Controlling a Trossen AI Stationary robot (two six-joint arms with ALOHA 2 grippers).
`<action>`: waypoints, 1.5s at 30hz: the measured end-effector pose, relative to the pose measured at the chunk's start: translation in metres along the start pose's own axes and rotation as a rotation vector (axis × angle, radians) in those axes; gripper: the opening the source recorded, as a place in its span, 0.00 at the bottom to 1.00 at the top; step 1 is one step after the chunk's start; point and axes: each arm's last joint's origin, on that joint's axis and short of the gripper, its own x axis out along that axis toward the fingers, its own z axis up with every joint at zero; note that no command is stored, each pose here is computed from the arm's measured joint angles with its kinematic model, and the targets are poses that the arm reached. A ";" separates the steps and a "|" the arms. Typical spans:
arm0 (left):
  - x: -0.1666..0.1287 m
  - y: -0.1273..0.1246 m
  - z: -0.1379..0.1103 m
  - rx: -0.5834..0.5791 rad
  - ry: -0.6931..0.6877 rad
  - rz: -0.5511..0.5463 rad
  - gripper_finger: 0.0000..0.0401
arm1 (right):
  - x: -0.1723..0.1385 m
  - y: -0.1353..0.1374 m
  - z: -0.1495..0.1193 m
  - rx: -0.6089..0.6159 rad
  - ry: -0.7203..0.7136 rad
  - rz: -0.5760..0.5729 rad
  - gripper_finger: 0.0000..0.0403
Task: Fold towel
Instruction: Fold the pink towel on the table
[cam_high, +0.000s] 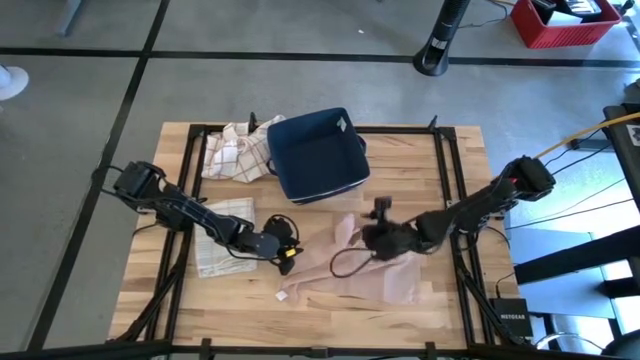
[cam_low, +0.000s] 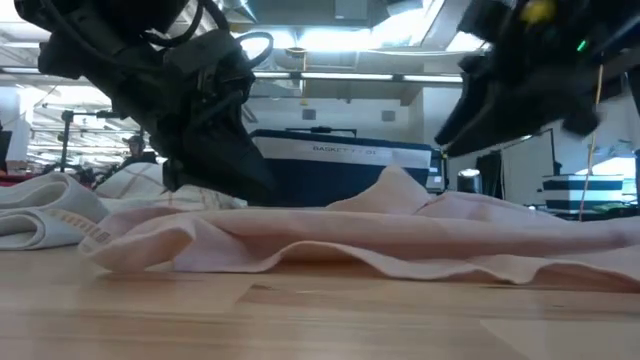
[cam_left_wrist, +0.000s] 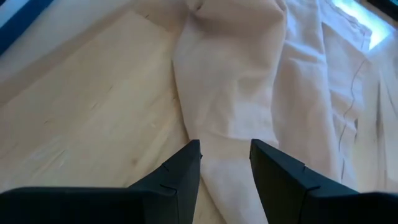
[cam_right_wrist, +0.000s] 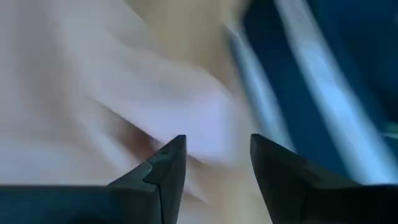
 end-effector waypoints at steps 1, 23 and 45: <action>0.000 0.000 0.000 0.003 0.001 0.000 0.33 | 0.003 -0.006 -0.004 -0.047 0.051 -0.032 0.44; 0.000 0.000 0.000 0.025 0.000 0.000 0.33 | 0.078 -0.006 -0.026 -0.133 -0.075 0.297 0.44; 0.004 -0.044 0.015 0.242 -0.001 -0.123 0.33 | 0.069 -0.009 0.007 0.148 -0.232 0.325 0.44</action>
